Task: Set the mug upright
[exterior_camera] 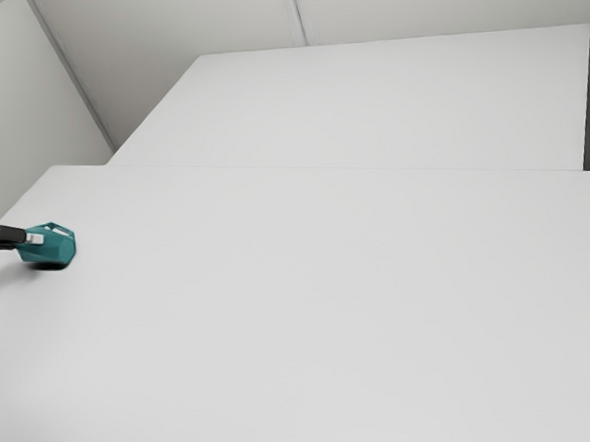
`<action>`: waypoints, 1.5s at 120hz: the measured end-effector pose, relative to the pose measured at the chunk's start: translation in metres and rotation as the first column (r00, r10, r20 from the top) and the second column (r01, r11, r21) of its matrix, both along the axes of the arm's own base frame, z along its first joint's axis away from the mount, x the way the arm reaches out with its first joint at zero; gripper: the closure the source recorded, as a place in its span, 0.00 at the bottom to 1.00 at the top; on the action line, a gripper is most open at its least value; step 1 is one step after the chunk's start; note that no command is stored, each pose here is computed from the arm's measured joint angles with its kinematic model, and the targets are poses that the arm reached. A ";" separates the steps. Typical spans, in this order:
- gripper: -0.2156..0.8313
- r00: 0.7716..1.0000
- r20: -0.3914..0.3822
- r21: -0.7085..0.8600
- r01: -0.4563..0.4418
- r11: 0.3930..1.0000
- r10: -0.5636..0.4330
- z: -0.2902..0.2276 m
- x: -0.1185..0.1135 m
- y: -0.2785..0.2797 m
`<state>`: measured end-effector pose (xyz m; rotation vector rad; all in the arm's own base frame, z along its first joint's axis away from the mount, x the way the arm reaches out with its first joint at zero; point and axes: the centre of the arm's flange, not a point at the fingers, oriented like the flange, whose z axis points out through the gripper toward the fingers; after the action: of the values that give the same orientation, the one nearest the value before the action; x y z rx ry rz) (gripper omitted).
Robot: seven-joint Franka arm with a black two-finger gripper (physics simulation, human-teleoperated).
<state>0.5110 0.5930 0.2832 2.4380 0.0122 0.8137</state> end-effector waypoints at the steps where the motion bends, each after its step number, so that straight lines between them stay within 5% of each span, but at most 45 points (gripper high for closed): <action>1: 0.60 1.000 0.001 -0.002 0.000 1.000 0.000 0.000 0.000 0.000; 39: 0.84 0.999 0.037 -0.068 0.008 0.998 -0.006 0.007 0.007 -0.009; 80: 0.94 0.999 0.051 -0.074 0.024 0.997 -0.020 0.016 0.016 -0.017; 107: 0.96 0.997 0.054 0.000 0.062 0.998 -0.062 0.075 0.029 -0.037; 132: 0.96 0.974 -0.069 0.158 0.226 0.961 -0.218 0.148 0.078 -0.148; 155: 0.96 0.914 -0.213 0.333 0.401 0.853 -0.346 0.179 0.134 -0.283; 180: 0.96 0.873 -0.337 0.441 0.477 0.760 -0.353 0.163 0.149 -0.392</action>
<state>0.6595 0.2007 0.4465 2.8532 -0.7328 0.3401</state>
